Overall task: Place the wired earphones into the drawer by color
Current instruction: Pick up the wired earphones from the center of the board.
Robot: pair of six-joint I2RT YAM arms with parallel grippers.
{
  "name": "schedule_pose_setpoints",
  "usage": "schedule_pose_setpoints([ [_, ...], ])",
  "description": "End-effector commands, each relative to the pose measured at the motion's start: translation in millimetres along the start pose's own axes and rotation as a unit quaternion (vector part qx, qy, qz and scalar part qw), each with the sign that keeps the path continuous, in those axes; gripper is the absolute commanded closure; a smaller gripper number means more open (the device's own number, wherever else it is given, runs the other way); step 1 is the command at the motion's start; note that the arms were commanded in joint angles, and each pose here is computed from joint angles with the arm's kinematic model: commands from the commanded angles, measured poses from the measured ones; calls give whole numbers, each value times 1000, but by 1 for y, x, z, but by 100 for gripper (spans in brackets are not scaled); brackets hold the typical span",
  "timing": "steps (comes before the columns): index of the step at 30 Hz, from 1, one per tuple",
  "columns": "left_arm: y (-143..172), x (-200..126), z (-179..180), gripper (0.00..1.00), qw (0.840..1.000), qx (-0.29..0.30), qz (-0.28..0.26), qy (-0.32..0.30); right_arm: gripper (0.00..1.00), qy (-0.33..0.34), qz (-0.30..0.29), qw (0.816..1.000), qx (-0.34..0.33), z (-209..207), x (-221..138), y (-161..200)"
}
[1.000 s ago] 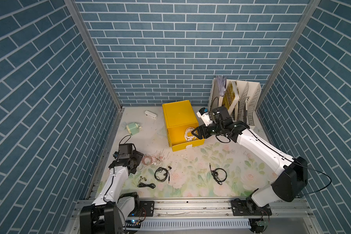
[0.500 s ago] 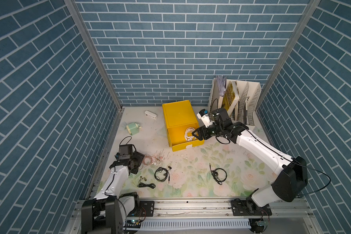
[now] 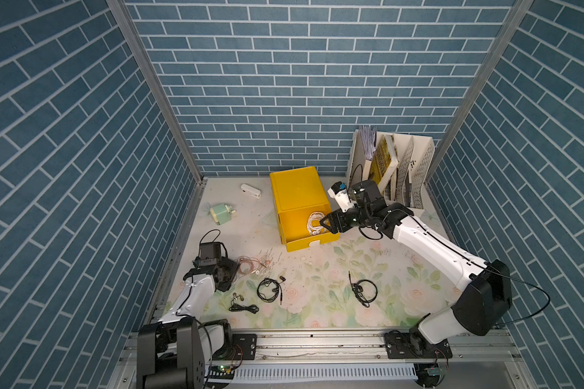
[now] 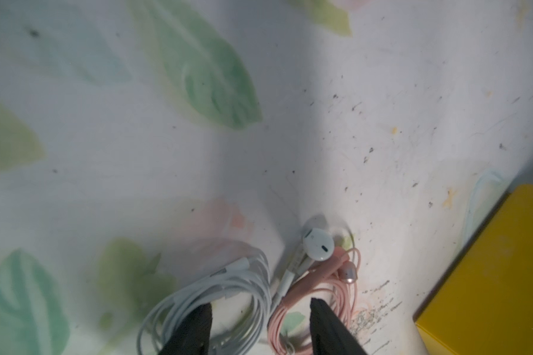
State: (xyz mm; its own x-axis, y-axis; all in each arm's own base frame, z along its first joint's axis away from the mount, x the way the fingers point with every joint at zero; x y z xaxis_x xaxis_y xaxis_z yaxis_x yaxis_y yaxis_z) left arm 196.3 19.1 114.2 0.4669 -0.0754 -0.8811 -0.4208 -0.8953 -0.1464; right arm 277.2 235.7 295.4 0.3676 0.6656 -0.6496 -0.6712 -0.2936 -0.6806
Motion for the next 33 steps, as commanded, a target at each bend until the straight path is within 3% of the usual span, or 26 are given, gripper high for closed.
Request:
schedule_pose_setpoints([
  [1, 0, 1, 9, 46, 1000, 4, 0, -22, 25, 7, -8, 1000, -19, 1, -6, 1],
  [8, -1, -1, 11, 70, 1000, 16, -3, -22, 25, 8, -7, 1000, -18, 0, -5, 0],
  [12, -1, 0, 13, 75, 999, 26, -1, -28, 25, 8, -8, 1000, -19, 1, -5, 0],
  [28, -3, 10, 20, 76, 997, 42, 22, -63, 25, 8, -4, 1000, -21, -1, 0, 1],
  [33, -9, -5, 10, 68, 999, 43, -4, -32, 25, 6, -6, 1000, -25, 0, -1, 0],
])
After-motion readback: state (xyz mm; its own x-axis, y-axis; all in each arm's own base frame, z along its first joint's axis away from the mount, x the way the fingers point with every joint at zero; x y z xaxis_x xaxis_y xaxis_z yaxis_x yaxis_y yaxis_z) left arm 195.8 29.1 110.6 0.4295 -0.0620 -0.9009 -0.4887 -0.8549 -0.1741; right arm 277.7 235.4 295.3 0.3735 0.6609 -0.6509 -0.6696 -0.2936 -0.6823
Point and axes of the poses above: each gripper's point midway between its finger pads, its own x axis out along the fingers, its own z axis along the line the jaws close on, y = z × x, the point moved 10 cm from there along -x, back along the fingers, and after that the axes turned 3 degrees about x, right-handed, at the moved point
